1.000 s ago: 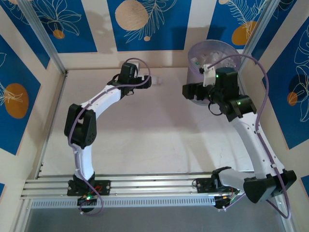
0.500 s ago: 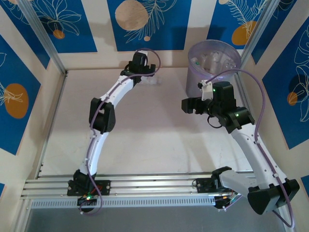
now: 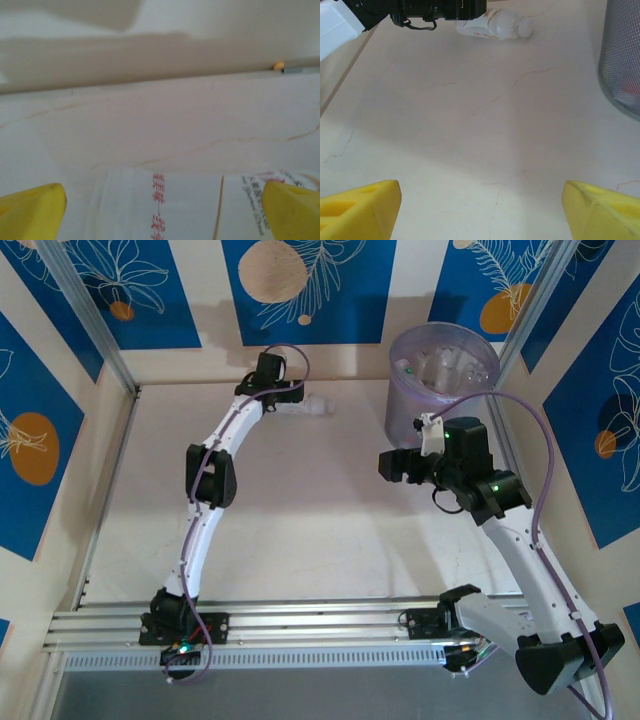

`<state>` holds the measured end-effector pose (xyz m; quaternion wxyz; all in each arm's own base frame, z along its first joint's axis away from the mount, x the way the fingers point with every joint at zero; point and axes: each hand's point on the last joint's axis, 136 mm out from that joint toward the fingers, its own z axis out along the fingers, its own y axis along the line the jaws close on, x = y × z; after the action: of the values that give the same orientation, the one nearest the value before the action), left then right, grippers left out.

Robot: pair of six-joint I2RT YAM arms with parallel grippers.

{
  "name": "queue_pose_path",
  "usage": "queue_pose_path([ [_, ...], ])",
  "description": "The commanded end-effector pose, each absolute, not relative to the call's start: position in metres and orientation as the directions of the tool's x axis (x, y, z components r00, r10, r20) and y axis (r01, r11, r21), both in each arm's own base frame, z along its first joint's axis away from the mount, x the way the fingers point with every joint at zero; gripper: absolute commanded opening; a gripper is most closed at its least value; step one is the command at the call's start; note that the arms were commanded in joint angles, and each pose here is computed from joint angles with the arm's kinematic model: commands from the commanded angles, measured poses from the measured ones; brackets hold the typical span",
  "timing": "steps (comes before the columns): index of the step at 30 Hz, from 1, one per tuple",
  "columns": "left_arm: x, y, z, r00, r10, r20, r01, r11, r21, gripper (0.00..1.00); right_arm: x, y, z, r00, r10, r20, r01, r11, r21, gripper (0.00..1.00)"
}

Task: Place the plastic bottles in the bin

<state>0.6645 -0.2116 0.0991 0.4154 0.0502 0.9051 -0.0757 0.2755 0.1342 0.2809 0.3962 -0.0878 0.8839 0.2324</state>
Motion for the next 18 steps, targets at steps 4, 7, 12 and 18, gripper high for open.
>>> queue_pose_path([
  [4, 0.643, -0.225, 0.084, -0.709, 0.132, -0.693, 0.251, 0.965, -0.074, 0.98, 0.272, 0.137, 0.279, -0.677, 0.039, -0.735, -0.337, 0.871, 0.357, 0.84],
  [7, 0.64, -0.224, 0.08, -0.715, 0.152, -0.682, 0.269, 0.961, -0.067, 0.97, 0.273, 0.137, 0.277, -0.682, 0.041, -0.73, -0.335, 0.87, 0.362, 0.84],
  [12, 0.627, -0.229, 0.072, -0.736, 0.197, -0.648, 0.309, 0.949, -0.062, 0.94, 0.273, 0.138, 0.277, -0.686, 0.044, -0.727, -0.331, 0.871, 0.364, 0.84],
  [18, 0.588, -0.219, 0.072, -0.724, 0.263, -0.638, 0.317, 0.948, 0.03, 0.98, 0.274, 0.136, 0.276, -0.685, 0.037, -0.727, -0.326, 0.877, 0.352, 0.84],
])
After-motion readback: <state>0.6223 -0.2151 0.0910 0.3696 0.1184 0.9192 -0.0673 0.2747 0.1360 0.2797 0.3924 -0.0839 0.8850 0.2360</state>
